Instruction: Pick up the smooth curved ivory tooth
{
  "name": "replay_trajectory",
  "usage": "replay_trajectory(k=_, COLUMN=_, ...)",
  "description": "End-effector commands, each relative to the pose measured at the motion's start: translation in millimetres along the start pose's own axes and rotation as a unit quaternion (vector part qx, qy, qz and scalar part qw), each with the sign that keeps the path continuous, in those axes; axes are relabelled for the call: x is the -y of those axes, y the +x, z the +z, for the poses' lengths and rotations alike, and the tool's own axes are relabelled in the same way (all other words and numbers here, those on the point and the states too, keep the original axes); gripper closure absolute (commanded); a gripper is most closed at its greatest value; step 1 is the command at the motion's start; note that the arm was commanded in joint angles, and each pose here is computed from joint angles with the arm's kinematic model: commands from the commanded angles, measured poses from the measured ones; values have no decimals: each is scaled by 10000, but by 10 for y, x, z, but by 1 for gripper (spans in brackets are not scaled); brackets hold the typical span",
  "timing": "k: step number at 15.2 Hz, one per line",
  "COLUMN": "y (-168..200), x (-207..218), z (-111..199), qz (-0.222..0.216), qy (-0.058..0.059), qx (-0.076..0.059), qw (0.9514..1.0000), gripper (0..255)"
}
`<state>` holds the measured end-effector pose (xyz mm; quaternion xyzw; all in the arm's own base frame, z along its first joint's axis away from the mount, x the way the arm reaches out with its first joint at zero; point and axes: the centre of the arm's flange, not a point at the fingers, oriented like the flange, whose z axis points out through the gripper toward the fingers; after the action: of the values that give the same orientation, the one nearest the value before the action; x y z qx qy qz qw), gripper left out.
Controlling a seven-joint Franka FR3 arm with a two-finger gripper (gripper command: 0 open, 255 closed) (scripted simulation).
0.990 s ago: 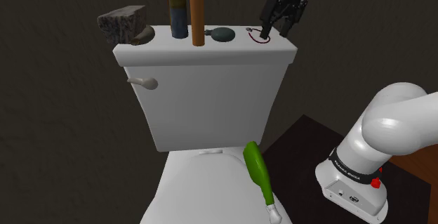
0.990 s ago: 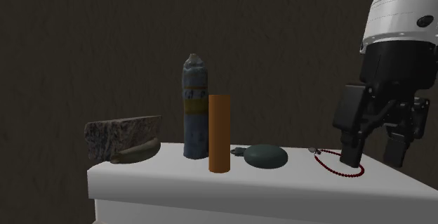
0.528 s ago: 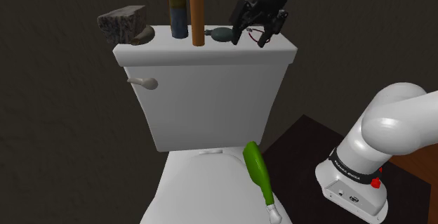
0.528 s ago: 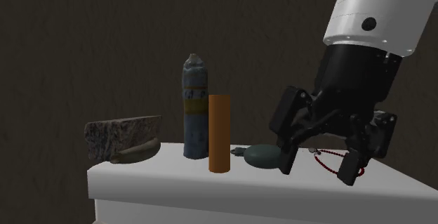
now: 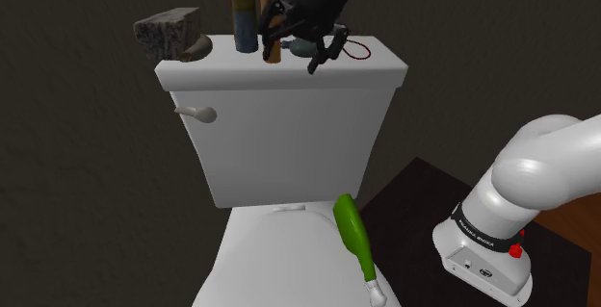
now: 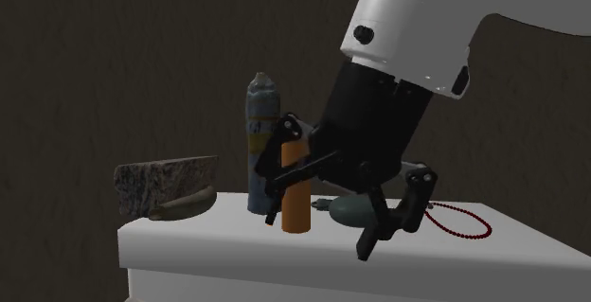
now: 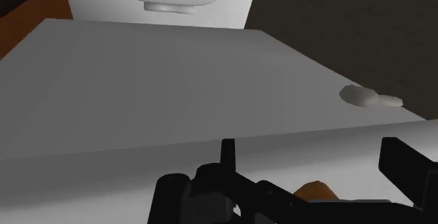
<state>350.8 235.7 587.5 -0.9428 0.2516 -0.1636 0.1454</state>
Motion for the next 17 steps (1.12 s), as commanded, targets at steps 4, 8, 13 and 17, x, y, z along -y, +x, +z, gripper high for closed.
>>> replay_trajectory(k=4, y=-69, x=565, z=165, qz=726, qy=282, qx=-318, qw=9965, gripper=0)
replay_trajectory(k=8, y=-32, x=1018, z=286, qz=1284, qy=492, qx=-569, qw=9889, gripper=0)
replay_trajectory(k=13, y=93, x=1579, z=405, qz=1972, qy=751, qx=-879, qw=9735, gripper=0)
replay_trajectory(k=17, y=110, x=1671, z=523, qz=2133, qy=811, qx=-952, qw=9690, gripper=0)
